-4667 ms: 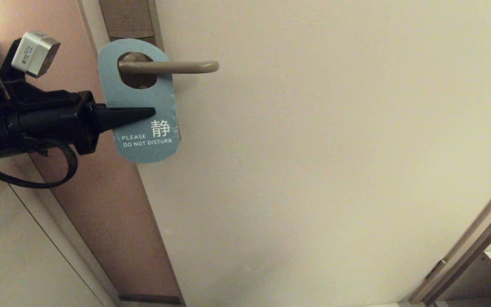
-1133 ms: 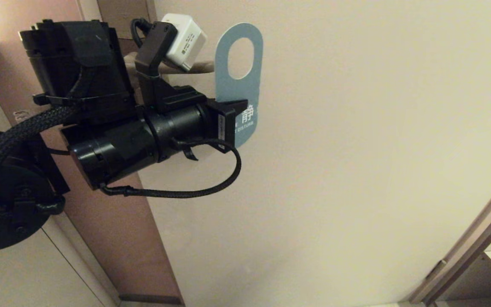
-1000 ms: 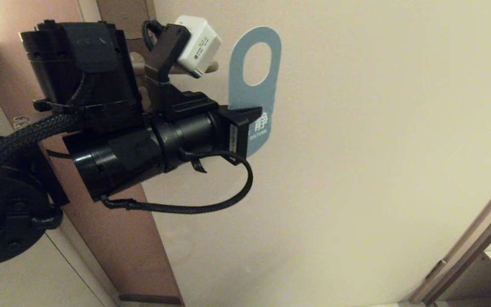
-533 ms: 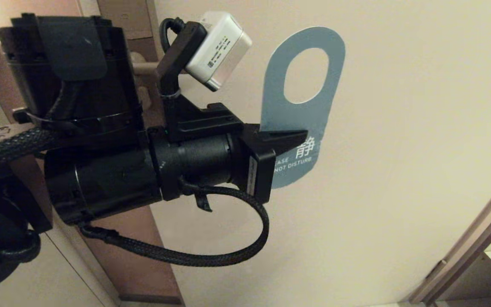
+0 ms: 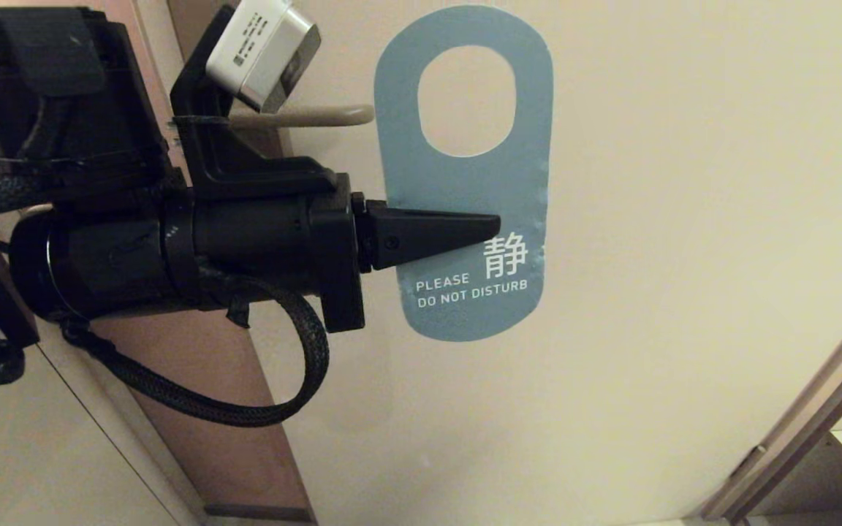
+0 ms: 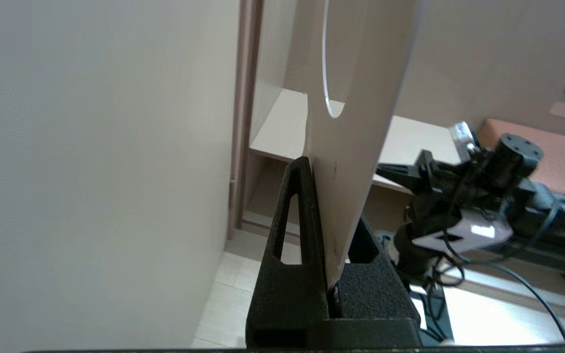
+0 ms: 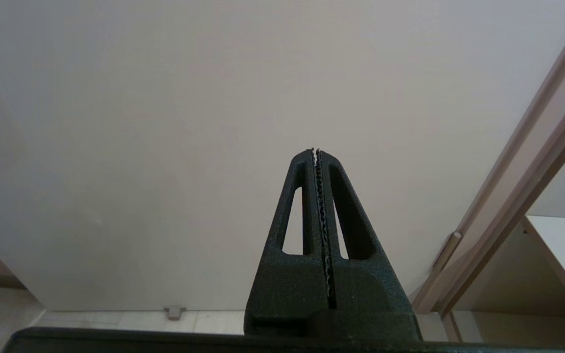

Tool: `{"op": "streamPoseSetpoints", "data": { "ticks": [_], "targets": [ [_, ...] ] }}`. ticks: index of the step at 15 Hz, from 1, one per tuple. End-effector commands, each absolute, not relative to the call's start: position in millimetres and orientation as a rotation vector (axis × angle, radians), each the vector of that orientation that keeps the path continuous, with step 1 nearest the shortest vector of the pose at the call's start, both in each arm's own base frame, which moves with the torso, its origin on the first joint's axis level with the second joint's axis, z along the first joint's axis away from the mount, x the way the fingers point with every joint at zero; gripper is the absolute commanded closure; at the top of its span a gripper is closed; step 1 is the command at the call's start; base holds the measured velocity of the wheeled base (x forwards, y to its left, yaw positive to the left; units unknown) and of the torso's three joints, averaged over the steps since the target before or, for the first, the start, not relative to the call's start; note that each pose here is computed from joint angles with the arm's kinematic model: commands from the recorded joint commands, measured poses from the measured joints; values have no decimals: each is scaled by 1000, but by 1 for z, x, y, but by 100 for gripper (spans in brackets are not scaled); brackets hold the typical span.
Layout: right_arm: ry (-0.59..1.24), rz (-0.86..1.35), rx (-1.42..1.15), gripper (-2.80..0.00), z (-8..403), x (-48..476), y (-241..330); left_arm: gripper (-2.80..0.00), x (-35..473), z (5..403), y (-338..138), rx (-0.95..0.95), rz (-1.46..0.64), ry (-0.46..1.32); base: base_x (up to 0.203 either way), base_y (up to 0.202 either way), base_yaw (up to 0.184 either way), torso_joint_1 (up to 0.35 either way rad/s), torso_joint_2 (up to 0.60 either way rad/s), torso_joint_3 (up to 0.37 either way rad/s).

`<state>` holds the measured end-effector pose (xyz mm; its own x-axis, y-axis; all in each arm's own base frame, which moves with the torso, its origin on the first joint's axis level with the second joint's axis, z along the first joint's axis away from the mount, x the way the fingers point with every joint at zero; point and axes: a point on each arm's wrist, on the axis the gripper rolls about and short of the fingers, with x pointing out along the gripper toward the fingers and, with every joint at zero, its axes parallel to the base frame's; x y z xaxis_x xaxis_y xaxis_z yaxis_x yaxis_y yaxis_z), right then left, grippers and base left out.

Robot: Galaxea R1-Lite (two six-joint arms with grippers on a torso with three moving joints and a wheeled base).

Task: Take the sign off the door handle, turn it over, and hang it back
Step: Hand it to the other hand

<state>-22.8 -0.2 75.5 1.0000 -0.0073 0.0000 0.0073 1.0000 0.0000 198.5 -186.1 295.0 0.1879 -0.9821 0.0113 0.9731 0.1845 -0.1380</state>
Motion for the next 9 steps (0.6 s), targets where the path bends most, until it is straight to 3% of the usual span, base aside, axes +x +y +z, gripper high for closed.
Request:
{"op": "streamPoseSetpoints", "data": {
  "ticks": [1,9],
  "targets": [
    [0,-8,0,0,75,-23,0,0,206,291,-184,-121,-1400,101,0,0,0,0,0,0],
    [-2,-5,-5,0,76,-23,0,0,239,269,-197,-116,-1516,130,0,0,0,0,0,0]
  ]
}}
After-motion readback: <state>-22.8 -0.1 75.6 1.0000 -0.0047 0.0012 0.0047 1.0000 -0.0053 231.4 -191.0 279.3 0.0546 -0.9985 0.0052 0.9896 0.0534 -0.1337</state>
